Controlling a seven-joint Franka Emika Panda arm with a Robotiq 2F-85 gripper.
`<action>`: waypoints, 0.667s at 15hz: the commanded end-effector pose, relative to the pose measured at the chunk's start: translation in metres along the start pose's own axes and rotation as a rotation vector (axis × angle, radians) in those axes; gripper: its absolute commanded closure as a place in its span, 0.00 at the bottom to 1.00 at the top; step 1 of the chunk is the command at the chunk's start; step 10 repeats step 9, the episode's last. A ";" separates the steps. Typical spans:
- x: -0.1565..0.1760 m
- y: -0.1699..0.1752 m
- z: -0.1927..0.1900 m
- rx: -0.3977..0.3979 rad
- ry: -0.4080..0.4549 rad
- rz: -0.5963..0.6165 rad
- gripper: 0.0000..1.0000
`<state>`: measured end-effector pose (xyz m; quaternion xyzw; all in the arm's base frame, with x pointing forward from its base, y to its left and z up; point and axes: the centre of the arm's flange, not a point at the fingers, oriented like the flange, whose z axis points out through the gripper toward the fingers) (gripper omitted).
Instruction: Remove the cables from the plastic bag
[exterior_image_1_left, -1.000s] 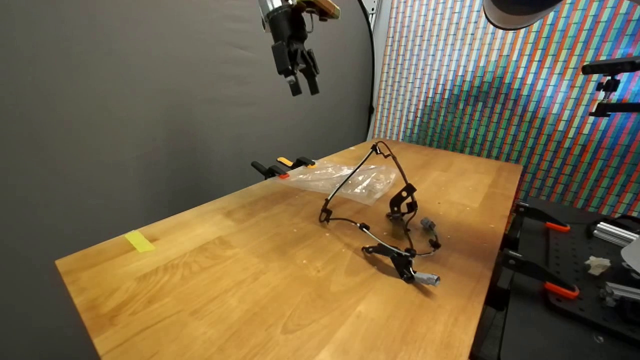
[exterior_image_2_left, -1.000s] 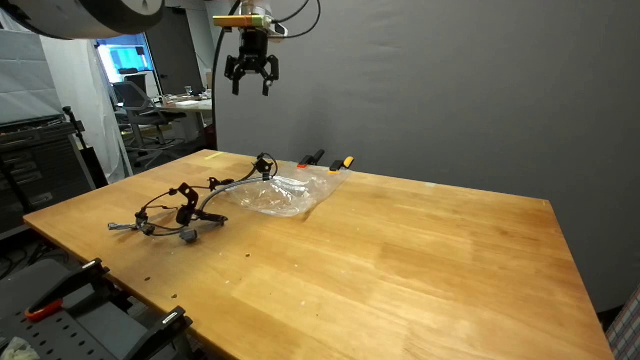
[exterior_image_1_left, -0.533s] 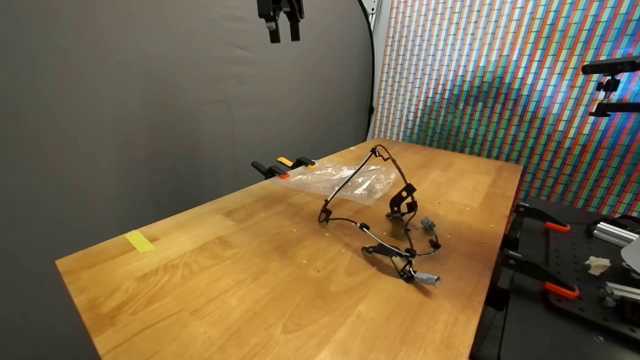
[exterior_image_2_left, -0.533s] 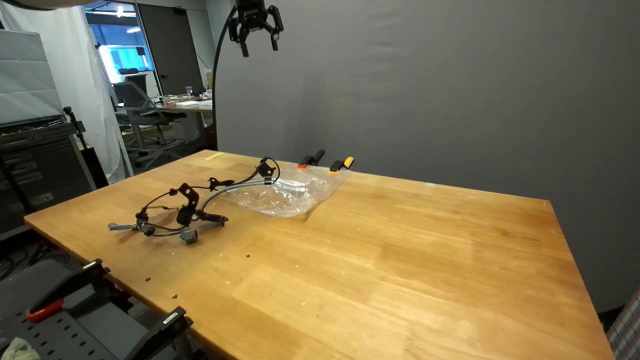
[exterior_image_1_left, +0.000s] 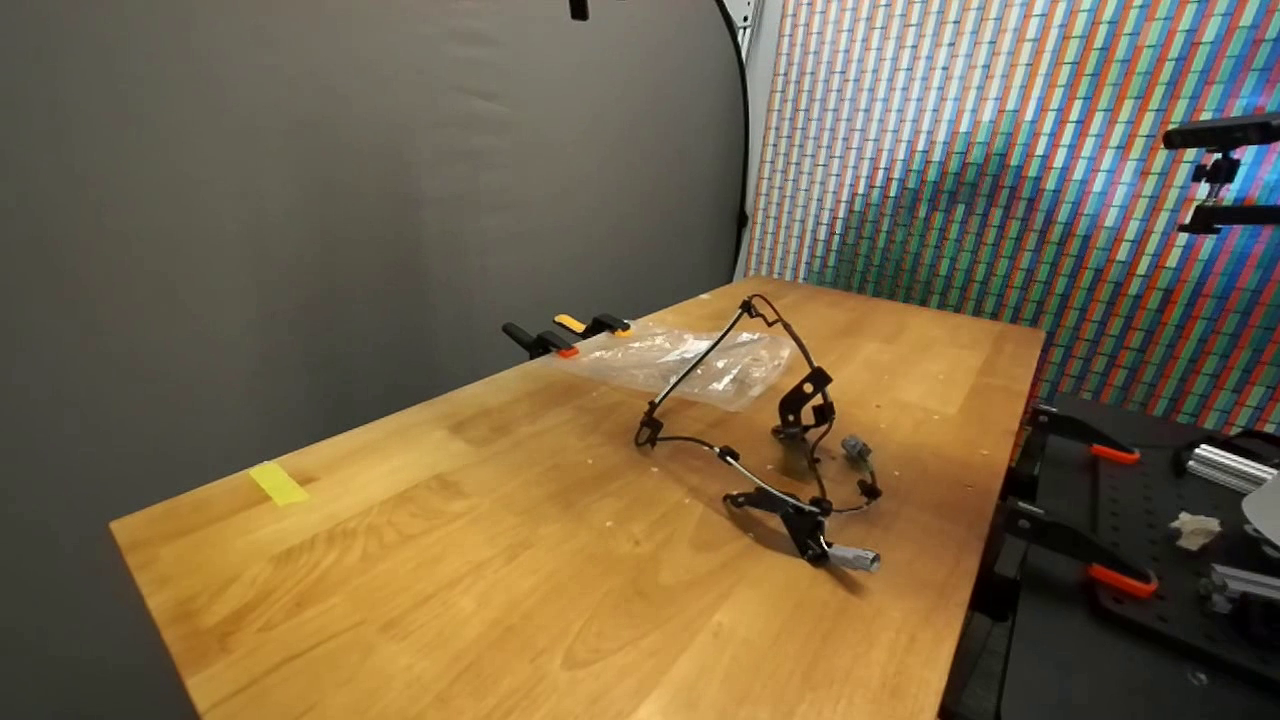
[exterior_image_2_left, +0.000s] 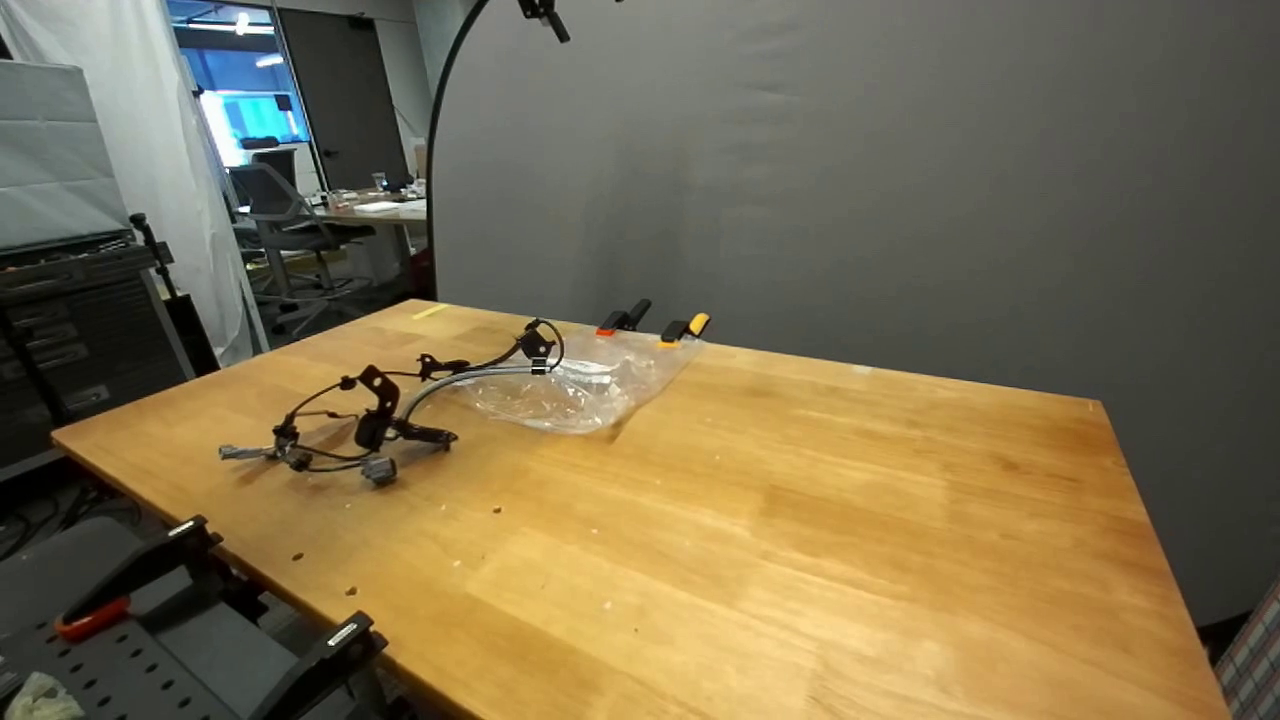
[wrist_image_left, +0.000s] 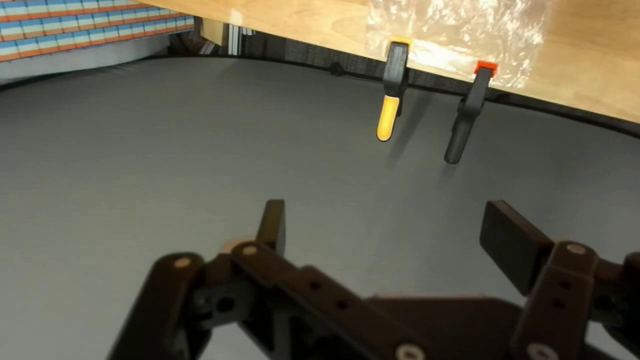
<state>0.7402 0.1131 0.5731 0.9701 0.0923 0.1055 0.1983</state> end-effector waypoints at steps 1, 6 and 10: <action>0.000 0.002 0.000 -0.005 0.000 0.003 0.00; 0.000 0.001 0.000 -0.008 0.002 0.007 0.00; 0.000 0.001 0.000 -0.008 0.002 0.007 0.00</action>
